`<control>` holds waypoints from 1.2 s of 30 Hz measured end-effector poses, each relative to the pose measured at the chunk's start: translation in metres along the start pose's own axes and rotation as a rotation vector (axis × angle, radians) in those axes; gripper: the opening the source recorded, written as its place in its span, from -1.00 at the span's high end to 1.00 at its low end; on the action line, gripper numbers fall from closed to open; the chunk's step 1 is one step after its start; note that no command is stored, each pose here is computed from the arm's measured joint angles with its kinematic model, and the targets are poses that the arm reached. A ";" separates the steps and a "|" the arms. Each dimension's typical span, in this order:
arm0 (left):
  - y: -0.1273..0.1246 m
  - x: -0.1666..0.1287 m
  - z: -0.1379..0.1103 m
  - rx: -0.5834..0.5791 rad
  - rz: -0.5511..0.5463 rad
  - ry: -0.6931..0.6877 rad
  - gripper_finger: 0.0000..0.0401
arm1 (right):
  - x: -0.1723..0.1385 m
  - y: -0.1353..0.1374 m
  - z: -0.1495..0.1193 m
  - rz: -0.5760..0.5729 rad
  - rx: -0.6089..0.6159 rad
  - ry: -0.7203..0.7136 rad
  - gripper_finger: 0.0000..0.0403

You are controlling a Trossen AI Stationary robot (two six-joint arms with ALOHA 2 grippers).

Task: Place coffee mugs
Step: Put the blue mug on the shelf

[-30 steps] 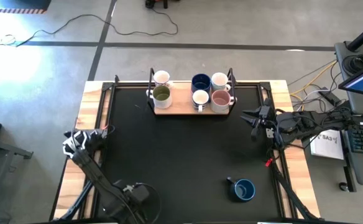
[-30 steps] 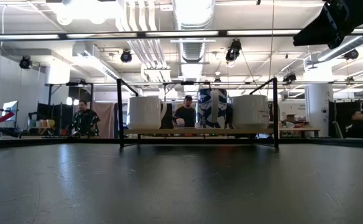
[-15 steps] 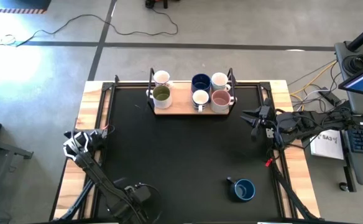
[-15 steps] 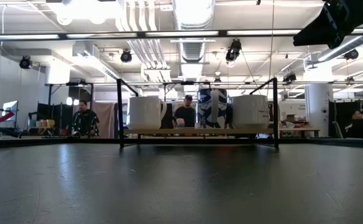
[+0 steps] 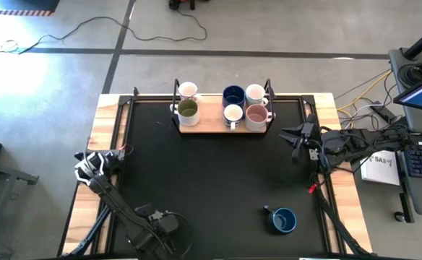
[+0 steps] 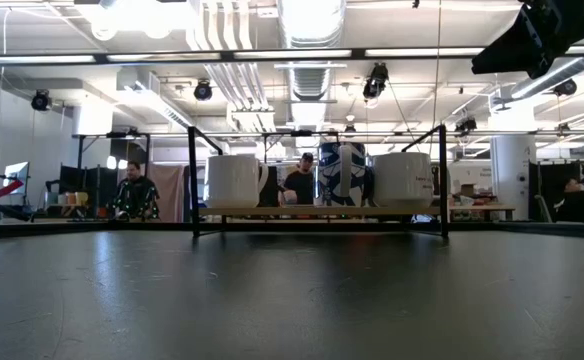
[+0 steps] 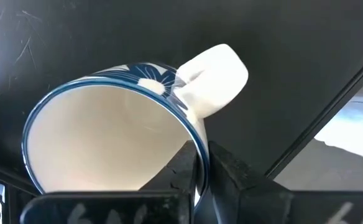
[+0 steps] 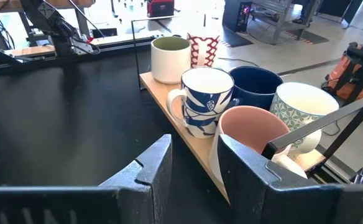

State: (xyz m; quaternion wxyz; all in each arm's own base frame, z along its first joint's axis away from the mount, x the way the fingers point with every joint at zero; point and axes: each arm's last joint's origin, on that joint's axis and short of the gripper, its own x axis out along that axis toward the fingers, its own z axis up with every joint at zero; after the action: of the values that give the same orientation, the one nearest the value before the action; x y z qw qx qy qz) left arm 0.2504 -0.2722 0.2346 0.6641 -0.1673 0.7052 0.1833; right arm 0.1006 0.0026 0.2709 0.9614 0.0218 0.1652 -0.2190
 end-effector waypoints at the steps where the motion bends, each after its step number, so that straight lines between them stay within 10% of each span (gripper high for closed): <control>1: 0.000 0.000 0.001 0.002 0.001 -0.004 0.93 | 0.000 0.000 0.000 0.000 0.000 0.000 0.40; 36: 0.103 -0.035 0.158 0.723 0.200 -0.202 0.97 | 0.000 0.000 0.000 0.000 0.000 0.000 0.40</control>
State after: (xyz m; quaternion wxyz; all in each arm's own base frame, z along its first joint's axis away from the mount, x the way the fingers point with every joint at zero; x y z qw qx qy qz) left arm 0.3415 -0.1066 0.2651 0.7250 0.1661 0.6684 0.0025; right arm 0.1005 0.0026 0.2709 0.9614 0.0219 0.1651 -0.2189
